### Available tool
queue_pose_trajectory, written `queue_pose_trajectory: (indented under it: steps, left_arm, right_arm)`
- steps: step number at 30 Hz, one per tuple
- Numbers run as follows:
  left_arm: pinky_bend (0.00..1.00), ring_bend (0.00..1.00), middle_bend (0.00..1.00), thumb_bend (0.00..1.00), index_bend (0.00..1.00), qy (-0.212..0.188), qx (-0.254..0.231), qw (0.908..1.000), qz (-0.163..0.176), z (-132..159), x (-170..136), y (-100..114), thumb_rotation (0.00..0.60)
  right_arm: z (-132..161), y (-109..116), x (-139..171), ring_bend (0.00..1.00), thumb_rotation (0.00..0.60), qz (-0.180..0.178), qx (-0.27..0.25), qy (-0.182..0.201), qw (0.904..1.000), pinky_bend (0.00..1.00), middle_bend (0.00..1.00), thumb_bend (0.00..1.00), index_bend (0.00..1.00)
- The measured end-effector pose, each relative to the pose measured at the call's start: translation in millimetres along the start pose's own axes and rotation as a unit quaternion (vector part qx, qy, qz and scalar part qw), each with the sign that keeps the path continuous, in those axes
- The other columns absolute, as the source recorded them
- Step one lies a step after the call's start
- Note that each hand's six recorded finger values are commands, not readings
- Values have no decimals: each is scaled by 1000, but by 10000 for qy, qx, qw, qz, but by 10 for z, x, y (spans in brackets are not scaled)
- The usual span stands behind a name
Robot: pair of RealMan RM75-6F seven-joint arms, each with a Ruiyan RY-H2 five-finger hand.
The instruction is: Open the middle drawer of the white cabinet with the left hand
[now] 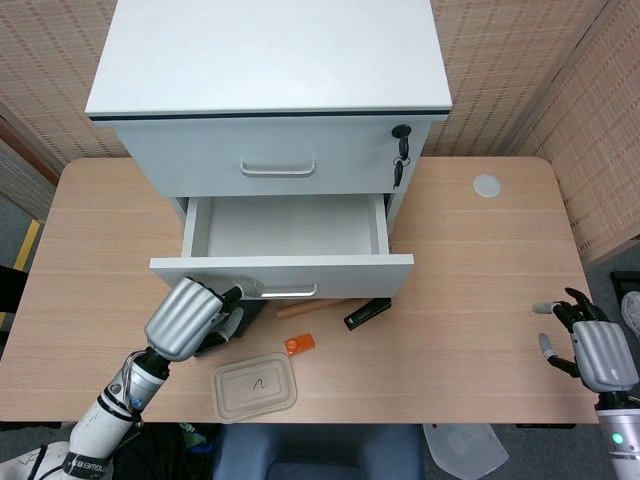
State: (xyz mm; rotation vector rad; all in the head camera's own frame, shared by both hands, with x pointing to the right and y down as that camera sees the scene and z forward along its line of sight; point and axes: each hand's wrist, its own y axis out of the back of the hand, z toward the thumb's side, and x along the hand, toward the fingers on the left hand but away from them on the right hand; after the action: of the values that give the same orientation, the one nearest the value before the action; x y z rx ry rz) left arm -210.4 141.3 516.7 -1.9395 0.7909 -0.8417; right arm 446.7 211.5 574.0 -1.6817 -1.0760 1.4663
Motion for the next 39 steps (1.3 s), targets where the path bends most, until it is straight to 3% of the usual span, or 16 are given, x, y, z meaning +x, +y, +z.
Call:
queue_pose_trajectory:
  steps: [8,13,21,25,30,35,39]
  left_arm:
    - [1000,1000,1000,542,361,-41,9,10000,1,39,-68,14,600]
    - [1000,1000,1000,539,372,-20,-20,9998,174,15,-138,85,600]
    - [1000,981,983,538,594,302,-128,9975,622,-226,-433,194,600]
    - [1000,941,966,539,710,730,-219,9929,912,-478,-687,245,600]
    - [1000,926,963,538,767,1404,-128,9825,1219,-840,-1010,301,600]
    - [974,868,917,539,750,2172,98,9690,1172,-1243,-1299,229,600]
    - [788,726,775,538,633,2793,234,9557,898,-1560,-1554,86,600]
  right_arm:
    - [-4,-6,-1,255,600,4,-1,0,10000,238,361,381,340]
    - [-27,5,5,255,600,-8,3,-32,10000,238,361,381,340]
    - [-55,6,-3,255,600,0,-5,-49,10000,238,361,381,340]
    - [-61,-3,-28,255,600,18,-11,-44,10000,238,361,381,340]
    - [-57,-19,-73,255,600,57,-5,-31,10000,238,361,381,340]
    - [-43,-53,-122,255,600,118,-3,-11,9999,238,361,381,340]
    - [-30,-84,-161,255,600,181,12,4,9998,238,361,381,340]
